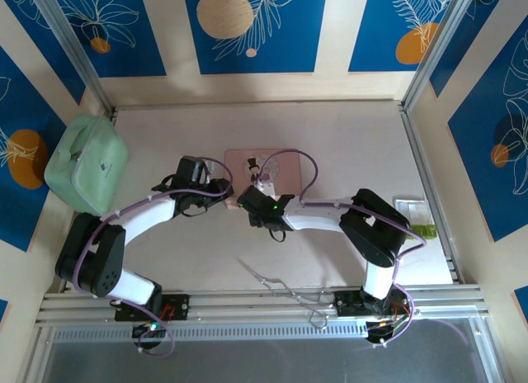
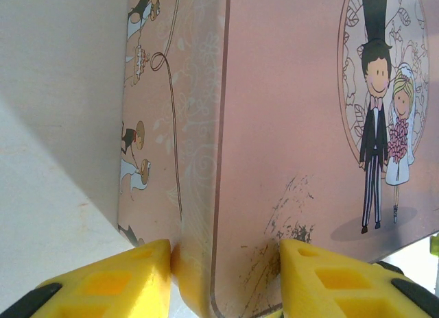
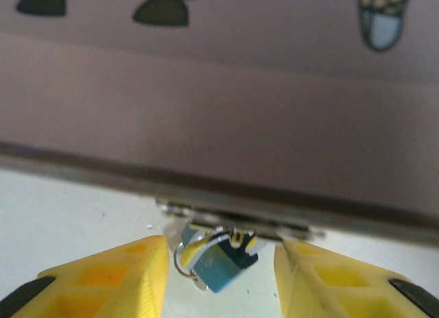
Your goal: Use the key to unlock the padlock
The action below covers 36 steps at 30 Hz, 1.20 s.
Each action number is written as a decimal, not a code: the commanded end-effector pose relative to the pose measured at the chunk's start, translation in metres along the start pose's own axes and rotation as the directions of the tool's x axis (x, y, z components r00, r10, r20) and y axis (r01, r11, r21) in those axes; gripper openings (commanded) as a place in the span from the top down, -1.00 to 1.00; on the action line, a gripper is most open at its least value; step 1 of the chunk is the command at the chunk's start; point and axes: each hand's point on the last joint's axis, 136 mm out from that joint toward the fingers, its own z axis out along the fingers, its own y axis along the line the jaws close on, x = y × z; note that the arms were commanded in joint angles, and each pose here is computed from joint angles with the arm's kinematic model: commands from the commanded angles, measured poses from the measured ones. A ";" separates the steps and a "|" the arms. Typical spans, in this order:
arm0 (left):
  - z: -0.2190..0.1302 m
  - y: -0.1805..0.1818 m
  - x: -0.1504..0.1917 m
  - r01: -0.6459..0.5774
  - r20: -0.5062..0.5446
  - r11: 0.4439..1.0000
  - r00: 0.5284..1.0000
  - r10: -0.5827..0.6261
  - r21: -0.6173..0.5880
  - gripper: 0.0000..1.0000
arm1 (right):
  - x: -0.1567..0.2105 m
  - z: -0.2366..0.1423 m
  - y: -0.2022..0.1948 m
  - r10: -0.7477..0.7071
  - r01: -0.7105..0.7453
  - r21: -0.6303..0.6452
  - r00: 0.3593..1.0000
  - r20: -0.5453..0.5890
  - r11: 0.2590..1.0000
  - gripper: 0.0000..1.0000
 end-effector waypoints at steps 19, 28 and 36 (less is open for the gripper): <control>0.001 0.010 0.008 0.010 -0.018 0.999 1.000 -0.010 -0.038 0.16 | 0.004 -0.010 -0.033 -0.137 0.159 0.466 0.987 -0.082 0.871 0.75; 0.001 0.010 0.007 0.013 -0.017 0.999 1.000 -0.013 -0.031 0.16 | 0.007 0.001 -0.020 -0.200 0.226 0.457 0.974 -0.104 0.860 0.52; 0.001 0.011 0.008 0.012 -0.020 0.999 1.000 -0.012 -0.037 0.16 | 0.000 -0.010 -0.001 -0.214 0.208 0.282 0.977 -0.009 0.937 0.15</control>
